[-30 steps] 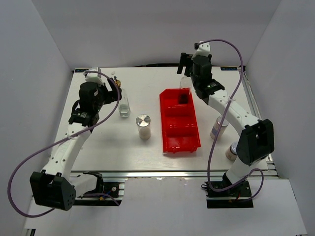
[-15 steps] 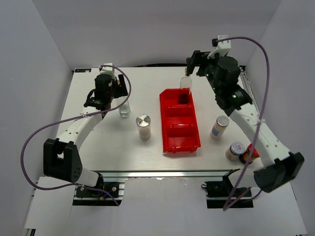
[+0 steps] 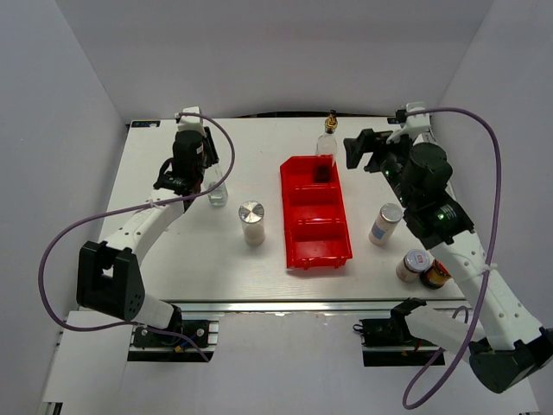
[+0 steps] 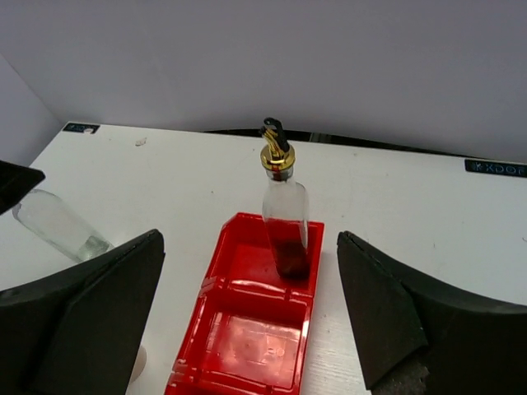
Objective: Organize the condiment bottles
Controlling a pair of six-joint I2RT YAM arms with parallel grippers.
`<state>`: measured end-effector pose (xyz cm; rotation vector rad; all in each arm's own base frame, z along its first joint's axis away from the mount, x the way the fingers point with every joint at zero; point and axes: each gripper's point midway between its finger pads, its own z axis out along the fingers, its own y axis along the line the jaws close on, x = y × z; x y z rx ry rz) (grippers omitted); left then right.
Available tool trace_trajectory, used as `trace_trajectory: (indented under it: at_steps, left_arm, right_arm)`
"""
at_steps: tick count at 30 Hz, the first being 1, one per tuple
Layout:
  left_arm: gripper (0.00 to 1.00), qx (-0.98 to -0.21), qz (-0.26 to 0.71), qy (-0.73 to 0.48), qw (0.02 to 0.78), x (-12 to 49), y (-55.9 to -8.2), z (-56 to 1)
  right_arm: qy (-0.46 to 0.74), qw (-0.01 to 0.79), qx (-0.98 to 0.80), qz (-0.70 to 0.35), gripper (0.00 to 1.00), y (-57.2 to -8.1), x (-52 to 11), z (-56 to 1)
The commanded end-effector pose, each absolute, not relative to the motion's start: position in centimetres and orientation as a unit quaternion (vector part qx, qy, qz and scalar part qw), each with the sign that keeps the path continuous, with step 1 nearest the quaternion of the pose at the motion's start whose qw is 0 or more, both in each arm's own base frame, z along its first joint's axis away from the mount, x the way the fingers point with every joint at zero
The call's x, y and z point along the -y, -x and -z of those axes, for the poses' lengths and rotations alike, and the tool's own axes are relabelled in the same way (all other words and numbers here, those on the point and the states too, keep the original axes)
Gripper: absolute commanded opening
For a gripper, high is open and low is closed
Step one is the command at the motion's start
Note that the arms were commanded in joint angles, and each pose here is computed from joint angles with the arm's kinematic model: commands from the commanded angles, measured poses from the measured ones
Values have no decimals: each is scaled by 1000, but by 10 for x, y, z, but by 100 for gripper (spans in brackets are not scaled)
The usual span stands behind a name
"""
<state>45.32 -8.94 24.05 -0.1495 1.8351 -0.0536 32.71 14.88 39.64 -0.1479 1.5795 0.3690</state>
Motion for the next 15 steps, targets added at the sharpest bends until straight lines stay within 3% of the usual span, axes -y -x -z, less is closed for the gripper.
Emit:
trace_trajectory:
  at_steps: [1,3,15]
  left_arm:
    - [9,-777,22,73,625,89,-455,-266]
    - [0,-772,25,79,630,92,-457,-274]
    - [0,-736,74,84,667,144,-476,-366]
  right_arm:
    - [35,694,-700,-166,89,-313,-135,-395]
    - [21,702,-693,-163,89,-306,-126,-395]
    - [-155,687,-710,-15,89,-293,-41,-356]
